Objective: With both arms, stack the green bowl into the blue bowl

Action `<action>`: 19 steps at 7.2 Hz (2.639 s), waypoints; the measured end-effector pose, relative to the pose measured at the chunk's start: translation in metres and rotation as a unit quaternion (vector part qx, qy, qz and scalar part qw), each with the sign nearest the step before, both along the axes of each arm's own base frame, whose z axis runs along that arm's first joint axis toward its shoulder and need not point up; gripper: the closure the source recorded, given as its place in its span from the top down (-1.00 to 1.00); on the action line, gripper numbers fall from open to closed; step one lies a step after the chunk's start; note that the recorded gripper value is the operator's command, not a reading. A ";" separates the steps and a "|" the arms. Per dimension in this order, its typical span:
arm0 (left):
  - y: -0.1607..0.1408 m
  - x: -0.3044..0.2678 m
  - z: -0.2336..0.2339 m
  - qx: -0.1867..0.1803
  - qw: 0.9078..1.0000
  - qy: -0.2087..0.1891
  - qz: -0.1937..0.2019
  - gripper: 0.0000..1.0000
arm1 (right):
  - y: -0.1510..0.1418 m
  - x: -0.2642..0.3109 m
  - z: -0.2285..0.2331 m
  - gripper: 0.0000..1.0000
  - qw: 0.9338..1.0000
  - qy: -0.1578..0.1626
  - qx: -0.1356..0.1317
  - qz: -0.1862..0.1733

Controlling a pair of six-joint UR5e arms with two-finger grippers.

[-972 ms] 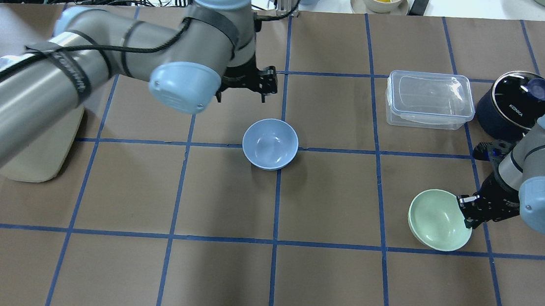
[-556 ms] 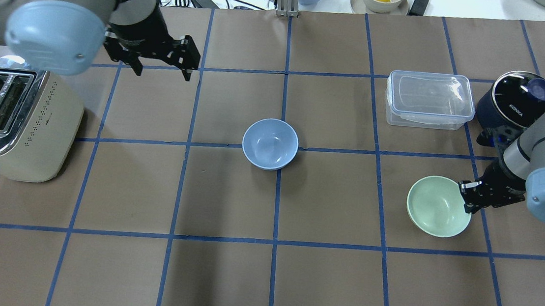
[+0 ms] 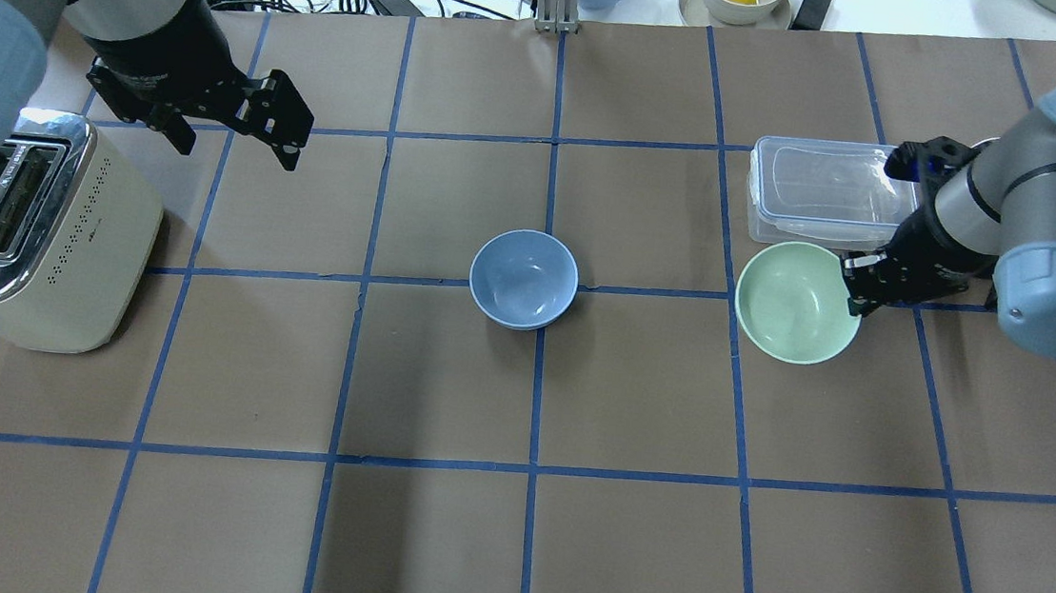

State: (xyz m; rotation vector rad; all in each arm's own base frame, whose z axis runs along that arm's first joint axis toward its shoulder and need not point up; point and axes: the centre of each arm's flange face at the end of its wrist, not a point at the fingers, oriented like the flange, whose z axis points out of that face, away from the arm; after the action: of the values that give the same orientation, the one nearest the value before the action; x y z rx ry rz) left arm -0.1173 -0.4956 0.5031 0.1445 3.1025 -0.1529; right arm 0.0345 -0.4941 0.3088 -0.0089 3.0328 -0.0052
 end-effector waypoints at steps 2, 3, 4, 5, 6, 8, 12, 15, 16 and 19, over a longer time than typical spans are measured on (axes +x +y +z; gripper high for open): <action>-0.015 0.020 0.018 -0.018 1.000 0.000 0.017 1.00 | -0.025 0.091 0.010 -1.00 1.000 0.000 -0.003 -0.009; -0.017 0.022 0.019 -0.014 1.000 0.000 0.019 1.00 | -0.033 0.139 0.013 -1.00 1.000 0.000 -0.003 -0.008; -0.018 0.022 0.018 -0.012 1.000 0.001 0.019 1.00 | -0.040 0.183 0.013 -1.00 1.000 -0.001 -0.001 -0.016; -0.018 0.021 0.018 -0.011 1.000 0.002 0.019 1.00 | -0.046 0.223 0.009 -1.00 1.000 -0.002 0.003 -0.026; -0.018 0.021 0.017 -0.010 1.000 0.002 0.019 1.00 | -0.049 0.252 -0.001 -1.00 0.999 0.000 0.013 -0.032; -0.016 0.019 0.012 -0.005 1.000 0.002 0.017 1.00 | -0.051 0.274 -0.031 -1.00 0.998 0.009 0.047 -0.027; -0.015 0.018 0.009 -0.005 1.000 0.003 0.017 1.00 | -0.057 0.281 -0.044 1.00 0.997 0.002 0.074 -0.017; -0.014 0.018 0.010 -0.007 1.000 0.003 0.017 1.00 | -0.070 0.262 0.023 1.00 0.997 0.007 0.071 -0.030; -0.014 0.018 0.011 -0.008 1.000 0.003 0.017 1.00 | -0.072 0.246 0.072 1.00 0.997 0.010 0.067 -0.039; -0.012 0.018 0.012 -0.009 1.000 0.002 0.017 1.00 | -0.057 0.210 0.177 1.00 0.998 0.038 0.032 -0.030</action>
State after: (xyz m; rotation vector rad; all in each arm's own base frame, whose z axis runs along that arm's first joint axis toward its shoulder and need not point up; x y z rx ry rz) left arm -0.0997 -0.5080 0.5155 0.0922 3.1054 -0.1819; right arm 0.2449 -0.5508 0.4856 0.0883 3.1073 0.0888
